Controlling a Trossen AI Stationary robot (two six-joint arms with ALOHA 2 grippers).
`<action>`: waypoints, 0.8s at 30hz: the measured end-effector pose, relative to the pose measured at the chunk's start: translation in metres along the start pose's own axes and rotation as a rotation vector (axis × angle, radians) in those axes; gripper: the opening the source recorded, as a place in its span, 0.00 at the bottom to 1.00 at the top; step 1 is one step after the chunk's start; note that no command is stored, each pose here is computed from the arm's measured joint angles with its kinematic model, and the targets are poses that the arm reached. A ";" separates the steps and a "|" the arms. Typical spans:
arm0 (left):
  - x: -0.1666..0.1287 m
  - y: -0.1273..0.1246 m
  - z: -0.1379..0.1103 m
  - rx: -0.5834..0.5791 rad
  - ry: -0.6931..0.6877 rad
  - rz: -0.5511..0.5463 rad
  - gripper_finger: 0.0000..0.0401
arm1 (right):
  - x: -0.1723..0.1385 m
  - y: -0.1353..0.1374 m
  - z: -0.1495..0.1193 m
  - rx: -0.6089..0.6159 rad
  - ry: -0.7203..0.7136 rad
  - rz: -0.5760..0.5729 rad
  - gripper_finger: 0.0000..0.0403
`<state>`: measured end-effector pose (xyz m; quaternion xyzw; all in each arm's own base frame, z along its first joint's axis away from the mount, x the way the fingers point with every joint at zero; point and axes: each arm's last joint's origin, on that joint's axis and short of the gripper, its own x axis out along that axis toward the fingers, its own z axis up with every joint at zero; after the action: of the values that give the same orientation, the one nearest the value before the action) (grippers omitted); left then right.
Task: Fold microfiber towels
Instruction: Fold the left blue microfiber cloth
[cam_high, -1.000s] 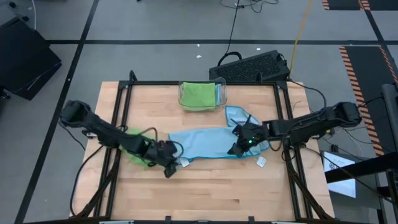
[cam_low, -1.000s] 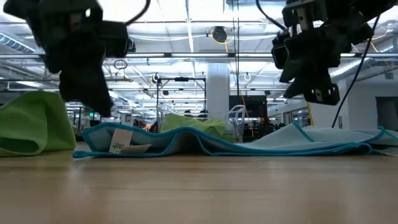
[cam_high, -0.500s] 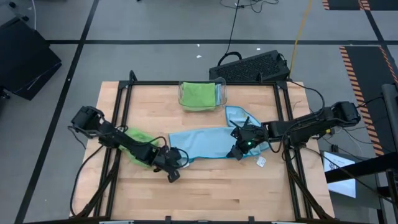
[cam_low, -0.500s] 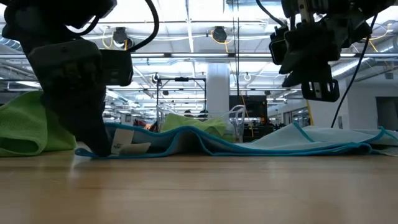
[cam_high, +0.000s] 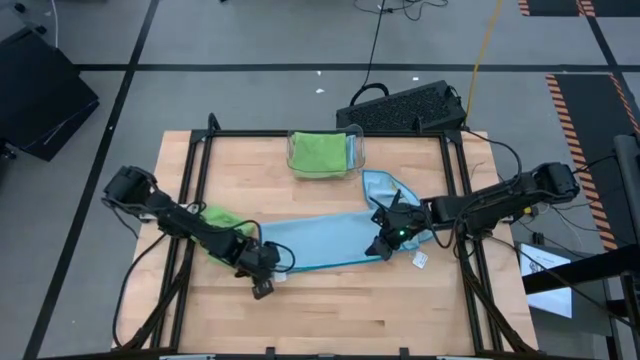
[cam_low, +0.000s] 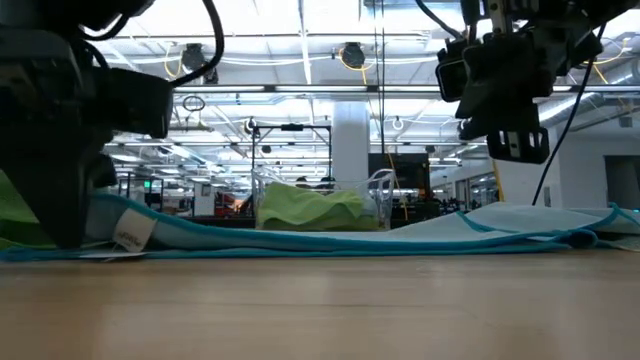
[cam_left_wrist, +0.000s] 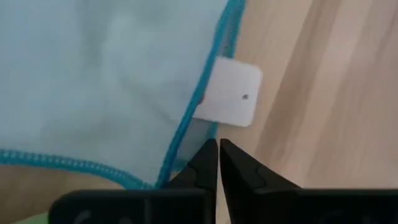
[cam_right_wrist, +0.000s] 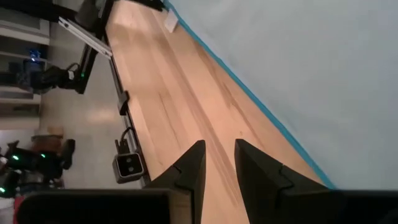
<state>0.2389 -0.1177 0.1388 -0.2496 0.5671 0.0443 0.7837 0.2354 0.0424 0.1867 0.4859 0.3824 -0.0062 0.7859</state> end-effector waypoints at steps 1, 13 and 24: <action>-0.002 0.000 0.000 -0.001 -0.002 -0.003 0.04 | 0.000 0.000 -0.001 -0.005 0.005 -0.002 0.19; -0.057 -0.010 0.007 -0.046 -0.126 -0.230 0.04 | 0.003 0.005 -0.011 -0.024 -0.040 -0.032 0.19; -0.043 0.012 0.023 -0.187 -0.397 0.046 0.03 | 0.028 -0.009 -0.003 -0.025 -0.064 -0.088 0.12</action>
<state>0.2394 -0.0875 0.1794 -0.2945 0.4007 0.1628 0.8522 0.2500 0.0501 0.1624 0.4583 0.3780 -0.0516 0.8027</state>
